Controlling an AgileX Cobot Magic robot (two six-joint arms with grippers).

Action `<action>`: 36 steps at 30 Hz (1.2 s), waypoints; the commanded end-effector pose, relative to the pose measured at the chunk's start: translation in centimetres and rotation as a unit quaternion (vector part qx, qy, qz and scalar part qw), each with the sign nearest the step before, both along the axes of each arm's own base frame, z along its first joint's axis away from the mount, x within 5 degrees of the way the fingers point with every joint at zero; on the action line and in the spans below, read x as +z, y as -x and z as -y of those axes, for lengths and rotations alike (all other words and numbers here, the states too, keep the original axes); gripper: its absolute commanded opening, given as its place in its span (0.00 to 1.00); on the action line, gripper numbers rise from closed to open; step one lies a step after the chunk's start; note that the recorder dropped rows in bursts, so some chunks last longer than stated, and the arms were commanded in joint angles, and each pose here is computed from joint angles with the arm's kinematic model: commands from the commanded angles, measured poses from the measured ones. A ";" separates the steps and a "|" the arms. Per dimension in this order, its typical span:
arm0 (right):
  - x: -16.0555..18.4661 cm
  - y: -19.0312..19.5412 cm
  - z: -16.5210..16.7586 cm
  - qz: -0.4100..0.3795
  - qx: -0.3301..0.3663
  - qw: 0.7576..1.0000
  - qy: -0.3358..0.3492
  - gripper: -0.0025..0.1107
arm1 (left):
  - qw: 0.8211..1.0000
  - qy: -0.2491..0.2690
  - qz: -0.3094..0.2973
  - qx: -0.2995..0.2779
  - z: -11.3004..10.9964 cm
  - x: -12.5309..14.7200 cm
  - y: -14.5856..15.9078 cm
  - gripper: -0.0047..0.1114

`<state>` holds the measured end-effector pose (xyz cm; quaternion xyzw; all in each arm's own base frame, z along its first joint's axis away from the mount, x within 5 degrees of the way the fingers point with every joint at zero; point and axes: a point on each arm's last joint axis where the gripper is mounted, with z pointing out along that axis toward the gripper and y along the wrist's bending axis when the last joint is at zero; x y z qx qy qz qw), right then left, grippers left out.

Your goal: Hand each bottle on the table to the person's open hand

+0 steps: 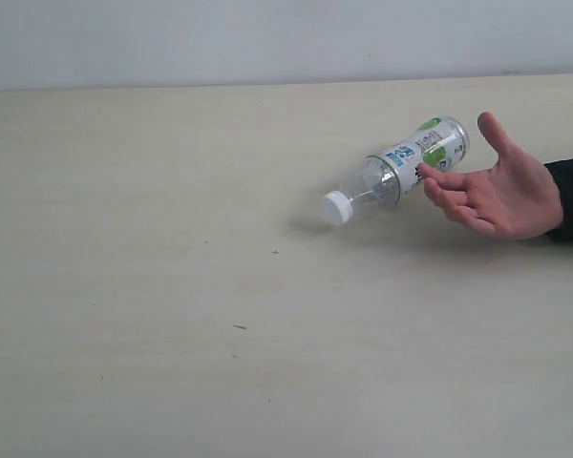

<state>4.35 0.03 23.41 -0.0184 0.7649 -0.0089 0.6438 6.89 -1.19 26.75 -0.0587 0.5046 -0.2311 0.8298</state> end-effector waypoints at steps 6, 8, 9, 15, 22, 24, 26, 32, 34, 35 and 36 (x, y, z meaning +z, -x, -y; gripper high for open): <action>0.1 0.0 0.0 0.007 0.000 1.000 0.000 0.02 | 0.969 -0.147 -0.197 0.001 1.3 5.2 -15.1 0.04; 0.1 0.0 0.0 0.007 0.000 1.000 0.000 0.02 | 0.937 -0.252 -0.240 0.029 1.1 6.3 -18.7 0.04; 0.1 0.0 0.0 0.007 0.000 1.000 0.000 0.02 | 0.909 -0.308 -0.274 0.054 0.8 6.8 -20.3 0.04; 0.0 0.0 0.0 0.001 0.000 1.000 -0.003 0.02 | 0.778 -0.420 -0.422 0.199 -1.8 8.8 -25.4 0.04; 0.0 0.0 0.0 0.001 0.000 1.000 -0.003 0.02 | 0.698 -0.489 -0.519 0.065 5.0 6.9 -30.1 0.04; 0.0 0.0 0.0 0.001 0.000 1.000 -0.003 0.02 | 0.704 -0.494 -0.510 -0.022 8.5 6.0 -30.7 0.04; 0.0 0.0 0.0 0.001 0.000 1.000 -0.003 0.02 | 0.711 -0.499 -0.472 -0.150 13.6 5.1 -30.9 0.04; 0.0 0.0 0.0 0.001 0.000 1.000 -0.003 0.02 | 0.673 -0.505 -0.397 -0.367 21.5 3.1 -30.3 0.04; 0.0 0.0 0.0 0.001 0.000 1.000 -0.003 0.02 | 0.645 -0.529 -0.374 -0.405 23.6 1.6 -29.8 0.04; 0.0 0.0 0.0 0.001 0.000 1.000 -0.003 0.02 | 0.641 -0.534 -0.370 -0.409 24.3 1.0 -29.7 0.04; 0.0 0.0 0.0 0.001 0.000 1.000 -0.003 0.02 | 0.641 -0.539 -0.362 -0.409 25.5 0.0 -29.6 0.07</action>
